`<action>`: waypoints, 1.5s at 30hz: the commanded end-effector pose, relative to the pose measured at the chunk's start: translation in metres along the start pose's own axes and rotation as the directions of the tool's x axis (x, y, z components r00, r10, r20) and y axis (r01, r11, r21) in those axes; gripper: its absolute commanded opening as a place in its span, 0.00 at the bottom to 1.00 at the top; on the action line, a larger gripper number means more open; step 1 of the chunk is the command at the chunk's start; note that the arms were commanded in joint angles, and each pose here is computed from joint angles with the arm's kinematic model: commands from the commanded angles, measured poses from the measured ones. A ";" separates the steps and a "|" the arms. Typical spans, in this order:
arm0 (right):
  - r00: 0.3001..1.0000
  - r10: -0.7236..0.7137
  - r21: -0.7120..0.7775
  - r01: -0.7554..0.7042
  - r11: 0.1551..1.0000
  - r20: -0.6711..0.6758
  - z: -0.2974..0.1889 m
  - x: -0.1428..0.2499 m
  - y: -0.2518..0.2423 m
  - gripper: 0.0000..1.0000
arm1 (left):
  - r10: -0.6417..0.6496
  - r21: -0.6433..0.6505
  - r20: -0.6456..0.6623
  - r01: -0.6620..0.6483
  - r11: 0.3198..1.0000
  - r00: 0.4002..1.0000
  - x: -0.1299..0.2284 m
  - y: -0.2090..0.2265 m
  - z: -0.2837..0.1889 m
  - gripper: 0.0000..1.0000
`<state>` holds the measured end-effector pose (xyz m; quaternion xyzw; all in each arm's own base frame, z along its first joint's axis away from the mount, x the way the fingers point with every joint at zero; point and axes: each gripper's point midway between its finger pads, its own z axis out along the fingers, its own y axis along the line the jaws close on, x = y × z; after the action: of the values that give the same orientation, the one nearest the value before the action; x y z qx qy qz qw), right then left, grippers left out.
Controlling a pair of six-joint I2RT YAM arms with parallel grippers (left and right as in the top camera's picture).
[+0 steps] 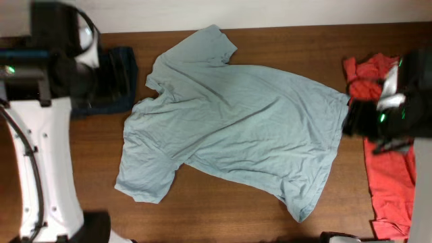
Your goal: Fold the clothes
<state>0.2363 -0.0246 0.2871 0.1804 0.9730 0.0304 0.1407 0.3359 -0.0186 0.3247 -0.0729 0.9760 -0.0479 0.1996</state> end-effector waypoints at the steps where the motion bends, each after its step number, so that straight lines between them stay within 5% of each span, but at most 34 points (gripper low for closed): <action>1: 0.991 -0.020 0.018 0.023 1.000 -0.133 0.041 0.032 0.000 0.76 | -0.057 -0.062 -0.187 0.046 0.997 0.981 0.041 0.009 0.043 0.80; 9: 0.929 0.042 -0.015 -0.051 0.999 -0.367 0.142 0.100 -0.001 0.75 | -0.149 -0.109 -0.262 0.124 0.986 0.954 0.082 0.030 0.124 0.80; 19: 0.914 0.090 0.025 -0.088 0.996 -0.395 0.159 0.121 0.015 0.69 | -0.283 -0.084 -0.320 0.270 0.959 0.904 0.115 0.048 0.180 0.81; 34: 0.942 0.074 0.211 -0.003 0.977 -0.328 0.209 0.177 0.023 0.69 | -0.306 -0.038 -0.287 0.308 0.951 0.908 0.111 0.049 0.195 0.81; 45: 0.943 0.079 0.218 -0.007 0.976 -0.324 0.228 0.190 0.015 0.62 | -0.306 -0.040 -0.292 0.308 0.950 0.906 0.112 0.049 0.194 0.81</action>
<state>0.1371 0.0633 0.0217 0.2003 0.9777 -0.0300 -0.0556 0.3053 0.0007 0.0915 -0.2105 0.9734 -0.0839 0.0334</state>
